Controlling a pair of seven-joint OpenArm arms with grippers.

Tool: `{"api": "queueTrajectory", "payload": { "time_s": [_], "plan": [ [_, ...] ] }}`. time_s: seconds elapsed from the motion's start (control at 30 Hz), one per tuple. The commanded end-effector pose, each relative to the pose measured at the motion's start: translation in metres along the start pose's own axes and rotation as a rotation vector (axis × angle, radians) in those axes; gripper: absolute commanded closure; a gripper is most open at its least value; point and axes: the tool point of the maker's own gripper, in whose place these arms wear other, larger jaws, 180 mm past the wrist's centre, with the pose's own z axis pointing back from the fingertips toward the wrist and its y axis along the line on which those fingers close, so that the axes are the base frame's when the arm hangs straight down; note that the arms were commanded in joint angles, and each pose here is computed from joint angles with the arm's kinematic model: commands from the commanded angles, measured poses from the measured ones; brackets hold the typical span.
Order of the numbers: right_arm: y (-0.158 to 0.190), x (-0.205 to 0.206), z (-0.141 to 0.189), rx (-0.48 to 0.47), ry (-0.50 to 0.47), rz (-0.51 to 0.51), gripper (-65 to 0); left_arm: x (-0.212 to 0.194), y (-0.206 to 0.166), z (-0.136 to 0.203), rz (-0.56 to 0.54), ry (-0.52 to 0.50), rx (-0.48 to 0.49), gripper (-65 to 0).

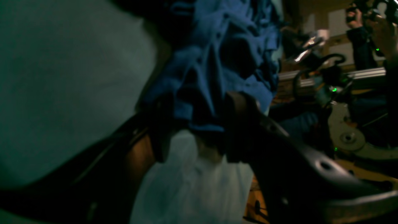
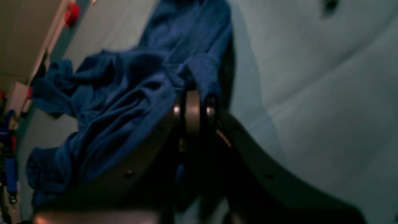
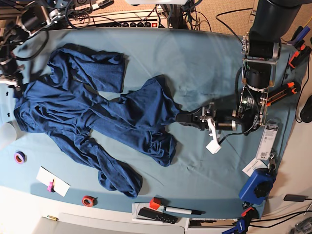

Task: Layout the t-shirt on the table in an organized manner, then fold the t-shirt properly
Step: 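Pull the held fabric with the left gripper toward the left arm's side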

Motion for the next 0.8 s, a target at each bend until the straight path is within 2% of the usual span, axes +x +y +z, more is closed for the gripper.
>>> {"api": "queueTrajectory", "payload": {
  "time_s": [0.0, 0.2, 0.33, 0.47, 0.77],
  "plan": [
    [0.002, 0.03, 0.006, -0.001, -0.06, 0.045, 0.0, 0.022, -0.01, 0.006, -0.037, -0.051, -0.021, -27.3],
    [-0.006, 0.049, 0.015, -0.038, -0.07, 0.095, 0.0, 0.005, -0.007, -0.002, -0.007, -0.034, -0.028, -28.6],
    [-0.006, 0.048, 0.014, -0.037, -0.067, 0.093, 0.0, 0.001, 0.009, -0.006, -0.033, -0.025, 0.059, -33.7],
    [-0.005, 0.048, 0.014, -0.035, -0.068, 0.091, 0.0, 0.002, 0.018, -0.012, -0.072, -0.022, 0.126, -33.7],
    [-0.005, 0.048, 0.014, -0.035, -0.068, 0.092, 0.0, -0.016, 0.007, -0.053, -0.128, 0.09, 0.136, -33.5]
  ]
}}
